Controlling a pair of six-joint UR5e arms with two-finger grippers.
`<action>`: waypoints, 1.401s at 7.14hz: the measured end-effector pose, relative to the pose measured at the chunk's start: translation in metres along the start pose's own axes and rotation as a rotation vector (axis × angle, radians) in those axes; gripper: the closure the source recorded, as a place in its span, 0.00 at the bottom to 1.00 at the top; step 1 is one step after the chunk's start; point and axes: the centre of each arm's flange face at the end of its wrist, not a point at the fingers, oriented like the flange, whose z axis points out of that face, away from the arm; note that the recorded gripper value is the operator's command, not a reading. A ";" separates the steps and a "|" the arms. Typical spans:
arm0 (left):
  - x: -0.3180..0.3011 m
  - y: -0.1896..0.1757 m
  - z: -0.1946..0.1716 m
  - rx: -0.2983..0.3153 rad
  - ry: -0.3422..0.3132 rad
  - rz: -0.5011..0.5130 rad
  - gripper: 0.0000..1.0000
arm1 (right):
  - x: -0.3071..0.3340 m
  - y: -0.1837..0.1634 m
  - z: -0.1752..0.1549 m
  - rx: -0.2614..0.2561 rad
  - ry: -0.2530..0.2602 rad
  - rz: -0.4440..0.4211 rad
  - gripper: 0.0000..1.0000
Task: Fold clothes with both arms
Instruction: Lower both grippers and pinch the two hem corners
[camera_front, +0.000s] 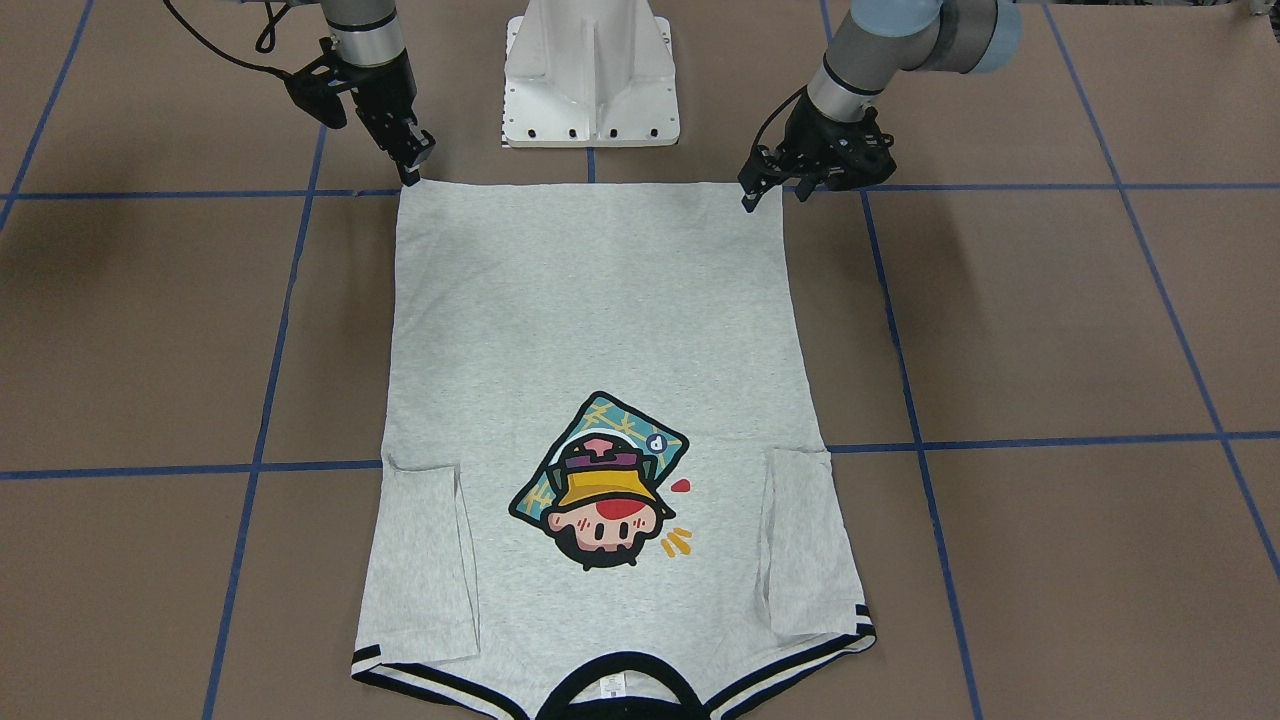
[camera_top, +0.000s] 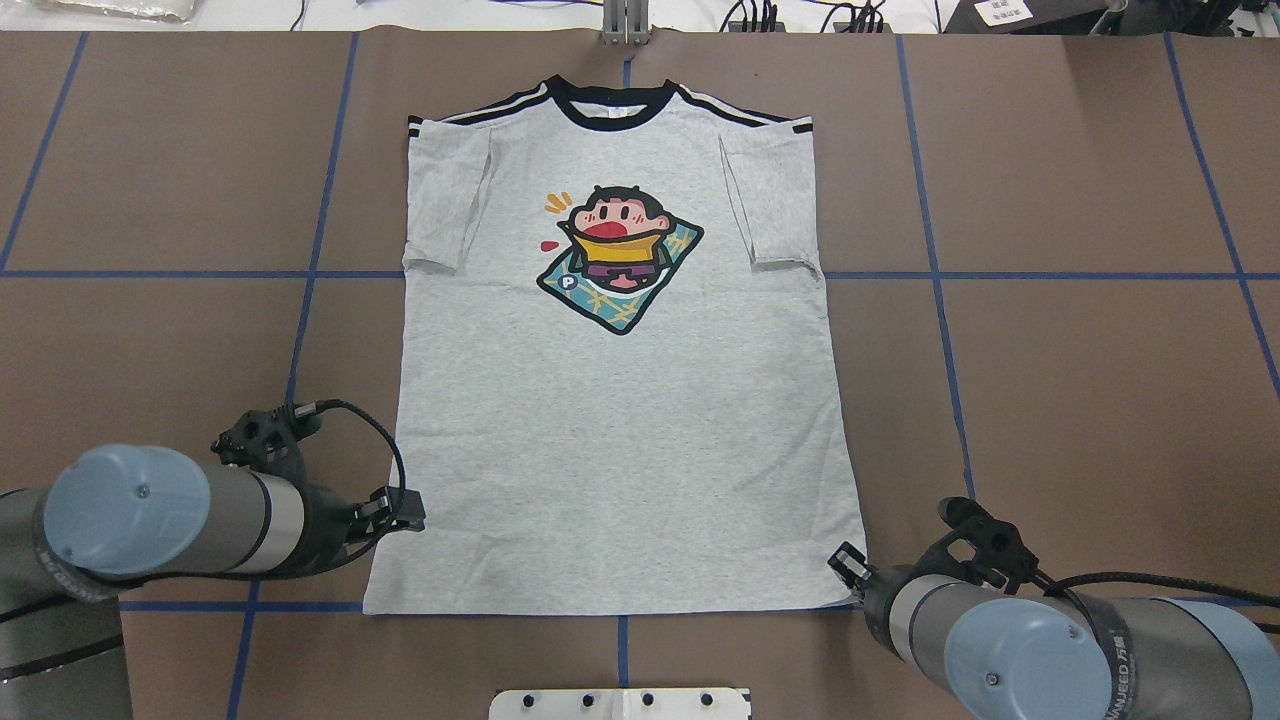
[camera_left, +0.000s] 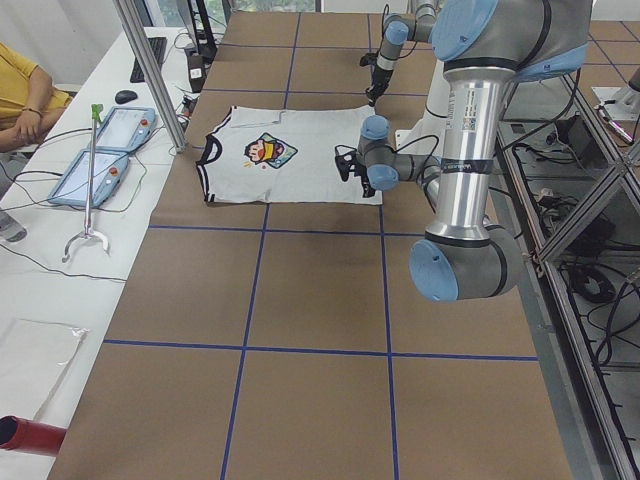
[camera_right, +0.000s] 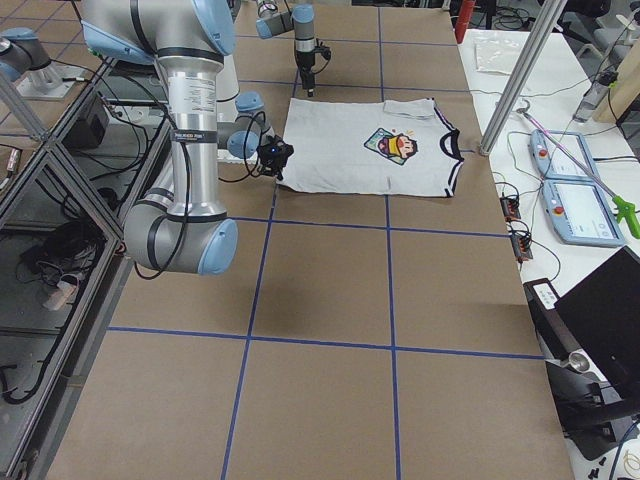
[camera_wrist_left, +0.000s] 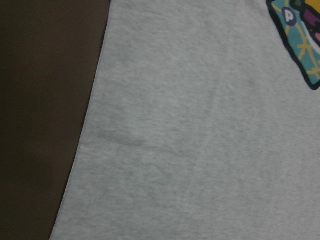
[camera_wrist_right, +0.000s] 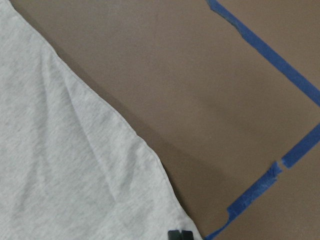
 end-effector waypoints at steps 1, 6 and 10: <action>-0.009 0.015 0.009 0.000 -0.028 -0.036 0.20 | 0.000 0.000 0.000 0.000 0.000 0.000 1.00; -0.027 0.037 0.025 -0.015 -0.081 -0.065 0.48 | 0.000 0.000 0.001 0.002 0.003 0.000 1.00; -0.032 0.044 0.029 -0.025 -0.094 -0.057 1.00 | 0.000 0.000 0.001 0.002 0.002 0.000 1.00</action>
